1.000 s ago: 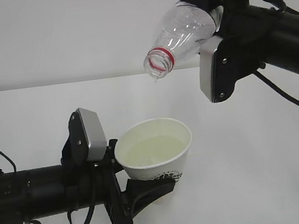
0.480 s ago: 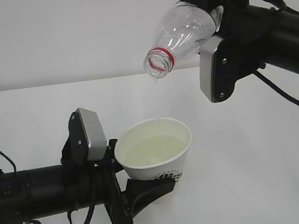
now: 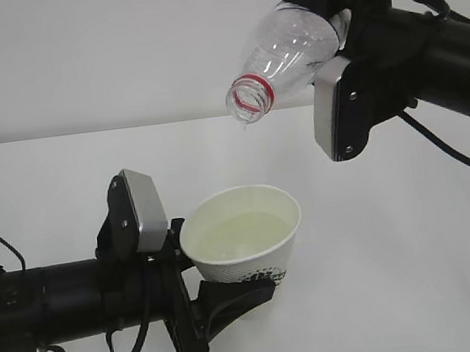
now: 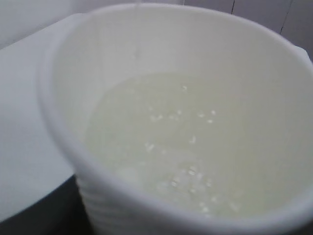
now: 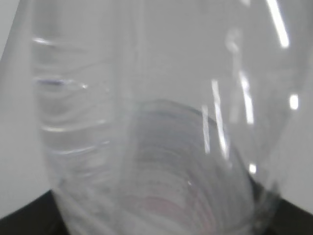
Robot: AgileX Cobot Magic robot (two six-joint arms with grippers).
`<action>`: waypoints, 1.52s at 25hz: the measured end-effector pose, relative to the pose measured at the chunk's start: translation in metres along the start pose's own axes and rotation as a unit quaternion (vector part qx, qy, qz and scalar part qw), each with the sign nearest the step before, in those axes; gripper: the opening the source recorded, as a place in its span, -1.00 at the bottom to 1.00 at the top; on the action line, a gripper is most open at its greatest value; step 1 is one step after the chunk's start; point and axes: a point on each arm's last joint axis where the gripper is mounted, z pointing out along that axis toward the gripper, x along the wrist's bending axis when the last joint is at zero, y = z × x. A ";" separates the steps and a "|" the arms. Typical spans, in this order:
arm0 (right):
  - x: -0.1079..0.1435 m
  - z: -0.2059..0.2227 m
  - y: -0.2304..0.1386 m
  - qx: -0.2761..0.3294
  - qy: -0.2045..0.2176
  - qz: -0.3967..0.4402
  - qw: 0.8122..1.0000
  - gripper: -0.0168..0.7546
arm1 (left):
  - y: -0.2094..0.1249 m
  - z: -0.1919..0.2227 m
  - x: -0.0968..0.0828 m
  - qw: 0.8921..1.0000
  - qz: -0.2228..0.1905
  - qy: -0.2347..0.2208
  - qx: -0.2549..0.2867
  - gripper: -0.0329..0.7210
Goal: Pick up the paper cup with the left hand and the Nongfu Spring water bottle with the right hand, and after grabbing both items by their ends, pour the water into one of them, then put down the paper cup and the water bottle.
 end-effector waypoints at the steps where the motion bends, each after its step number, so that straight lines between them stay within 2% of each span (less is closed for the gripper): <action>1: 0.000 0.000 0.000 0.000 0.000 0.000 1.000 0.27 | 0.000 0.000 0.000 1.000 0.000 0.000 0.000 0.38; 38: 0.000 0.000 0.000 0.000 0.000 0.031 1.000 0.27 | 0.001 0.000 0.003 1.000 -0.009 0.016 -0.005 0.38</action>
